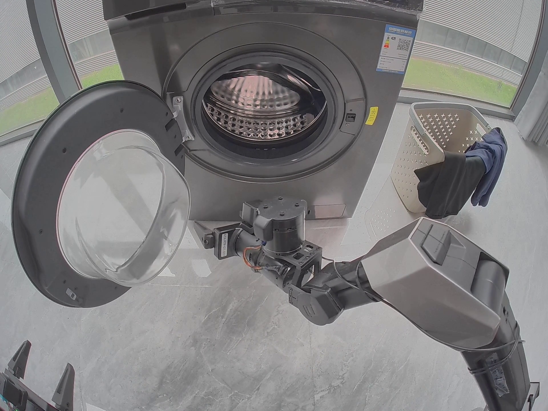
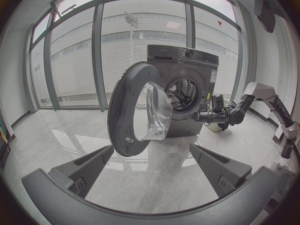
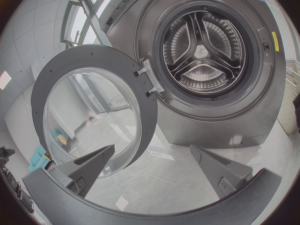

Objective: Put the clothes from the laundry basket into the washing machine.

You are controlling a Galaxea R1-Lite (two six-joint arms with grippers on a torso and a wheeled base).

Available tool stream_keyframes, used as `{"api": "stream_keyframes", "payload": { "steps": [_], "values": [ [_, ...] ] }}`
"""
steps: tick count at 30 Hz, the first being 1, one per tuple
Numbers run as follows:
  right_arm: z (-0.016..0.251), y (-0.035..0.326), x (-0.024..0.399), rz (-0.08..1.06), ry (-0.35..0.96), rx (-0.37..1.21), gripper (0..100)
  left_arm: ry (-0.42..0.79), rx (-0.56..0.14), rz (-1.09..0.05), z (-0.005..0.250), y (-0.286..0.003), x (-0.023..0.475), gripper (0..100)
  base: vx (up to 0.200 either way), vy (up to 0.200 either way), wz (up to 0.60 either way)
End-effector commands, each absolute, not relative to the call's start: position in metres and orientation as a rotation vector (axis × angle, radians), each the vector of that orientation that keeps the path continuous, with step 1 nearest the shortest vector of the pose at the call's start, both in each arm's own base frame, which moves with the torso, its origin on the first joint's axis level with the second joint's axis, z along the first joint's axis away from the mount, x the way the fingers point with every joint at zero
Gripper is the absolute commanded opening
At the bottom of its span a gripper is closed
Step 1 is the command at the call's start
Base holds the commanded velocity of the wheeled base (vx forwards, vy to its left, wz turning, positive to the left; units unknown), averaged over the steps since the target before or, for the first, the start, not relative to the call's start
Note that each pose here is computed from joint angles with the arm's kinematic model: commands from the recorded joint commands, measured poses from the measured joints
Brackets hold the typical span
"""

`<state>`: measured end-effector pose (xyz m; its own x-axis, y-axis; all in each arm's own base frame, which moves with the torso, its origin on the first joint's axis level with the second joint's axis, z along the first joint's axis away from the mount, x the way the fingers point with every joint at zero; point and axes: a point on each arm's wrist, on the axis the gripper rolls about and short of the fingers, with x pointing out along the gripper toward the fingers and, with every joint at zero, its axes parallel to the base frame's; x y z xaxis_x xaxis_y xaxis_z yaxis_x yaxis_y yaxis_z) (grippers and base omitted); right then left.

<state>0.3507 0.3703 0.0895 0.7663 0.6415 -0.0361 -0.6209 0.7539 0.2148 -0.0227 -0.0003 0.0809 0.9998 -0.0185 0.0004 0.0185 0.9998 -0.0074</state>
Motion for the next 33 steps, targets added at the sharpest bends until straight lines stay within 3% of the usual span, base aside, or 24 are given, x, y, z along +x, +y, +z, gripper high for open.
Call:
{"api": "stream_keyframes", "payload": {
  "steps": [1, 13, 19, 23, 29, 33],
  "values": [
    [0.08, 0.386, 0.357, 0.681, 0.079, 0.209, 100, 0.0, -0.008, -0.021, 0.076, 0.0, -0.023, 100, 0.0, 0.0, 0.0],
    [0.052, 0.425, 0.352, 0.707, 0.058, 0.227, 100, 0.0, -0.008, -0.02, 0.076, 0.0, -0.023, 100, 0.0, 0.0, 0.0],
    [0.06, 0.422, 0.354, 0.701, 0.044, 0.251, 100, 0.003, -0.008, -0.02, 0.076, 0.0, -0.023, 100, 0.0, 0.0, 0.0],
    [0.083, 0.413, 0.358, 0.689, 0.006, 0.274, 100, 0.002, -0.008, -0.02, 0.076, 0.0, -0.023, 100, 0.0, 0.0, 0.0],
    [0.127, 0.353, 0.366, 0.594, -0.01, 0.267, 100, 0.0, -0.008, -0.02, 0.076, 0.0, -0.023, 100, 0.0, 0.0, 0.0],
    [0.156, 0.288, 0.351, 0.52, 0.036, 0.223, 100, 0.002, -0.009, -0.02, 0.076, 0.0, -0.023, 100, 0.0, 0.0, 0.0]
  ]
}}
